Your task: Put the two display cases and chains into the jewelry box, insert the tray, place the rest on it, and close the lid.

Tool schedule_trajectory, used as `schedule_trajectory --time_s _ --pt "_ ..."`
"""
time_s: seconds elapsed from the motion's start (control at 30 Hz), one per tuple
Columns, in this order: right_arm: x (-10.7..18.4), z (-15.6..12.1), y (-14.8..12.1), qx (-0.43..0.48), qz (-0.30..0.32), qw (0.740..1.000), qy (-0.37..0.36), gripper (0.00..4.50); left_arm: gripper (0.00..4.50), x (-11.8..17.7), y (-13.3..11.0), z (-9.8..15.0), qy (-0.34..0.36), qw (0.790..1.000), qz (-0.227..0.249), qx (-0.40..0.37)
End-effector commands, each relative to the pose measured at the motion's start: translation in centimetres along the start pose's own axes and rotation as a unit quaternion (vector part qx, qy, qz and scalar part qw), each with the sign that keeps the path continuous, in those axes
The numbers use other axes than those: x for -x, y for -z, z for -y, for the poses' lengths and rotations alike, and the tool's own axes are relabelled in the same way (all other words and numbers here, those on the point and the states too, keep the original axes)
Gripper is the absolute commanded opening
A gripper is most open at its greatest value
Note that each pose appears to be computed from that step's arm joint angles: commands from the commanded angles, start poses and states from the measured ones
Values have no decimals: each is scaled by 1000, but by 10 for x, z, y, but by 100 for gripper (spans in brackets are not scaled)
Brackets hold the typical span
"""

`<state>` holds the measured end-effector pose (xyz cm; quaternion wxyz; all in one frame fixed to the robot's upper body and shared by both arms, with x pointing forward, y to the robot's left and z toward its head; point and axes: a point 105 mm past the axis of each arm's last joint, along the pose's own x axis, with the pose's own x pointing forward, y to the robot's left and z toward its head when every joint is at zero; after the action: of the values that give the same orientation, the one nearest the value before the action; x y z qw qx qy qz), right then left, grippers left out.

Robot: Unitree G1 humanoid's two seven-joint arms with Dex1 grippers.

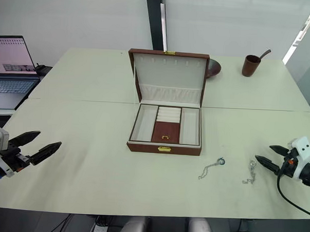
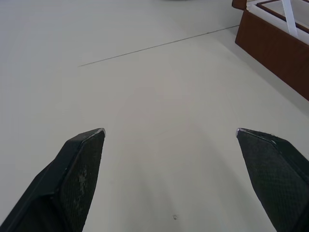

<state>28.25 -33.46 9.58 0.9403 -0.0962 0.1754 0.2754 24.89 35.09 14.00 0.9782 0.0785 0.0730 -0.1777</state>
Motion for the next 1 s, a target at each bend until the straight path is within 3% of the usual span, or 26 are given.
schedule_trajectory --time_s 0.03,0.83,1.0 --pt "11 12 -7 14 8 1000 25 443 450 1 -7 -1 -6 1000 14 -14" --pt "10 17 -9 14 14 999 35 443 450 -1 -5 -3 -10 1000 17 -14" --pt "12 3 -34 -23 72 997 20 443 450 -14 -9 27 60 998 17 -26"
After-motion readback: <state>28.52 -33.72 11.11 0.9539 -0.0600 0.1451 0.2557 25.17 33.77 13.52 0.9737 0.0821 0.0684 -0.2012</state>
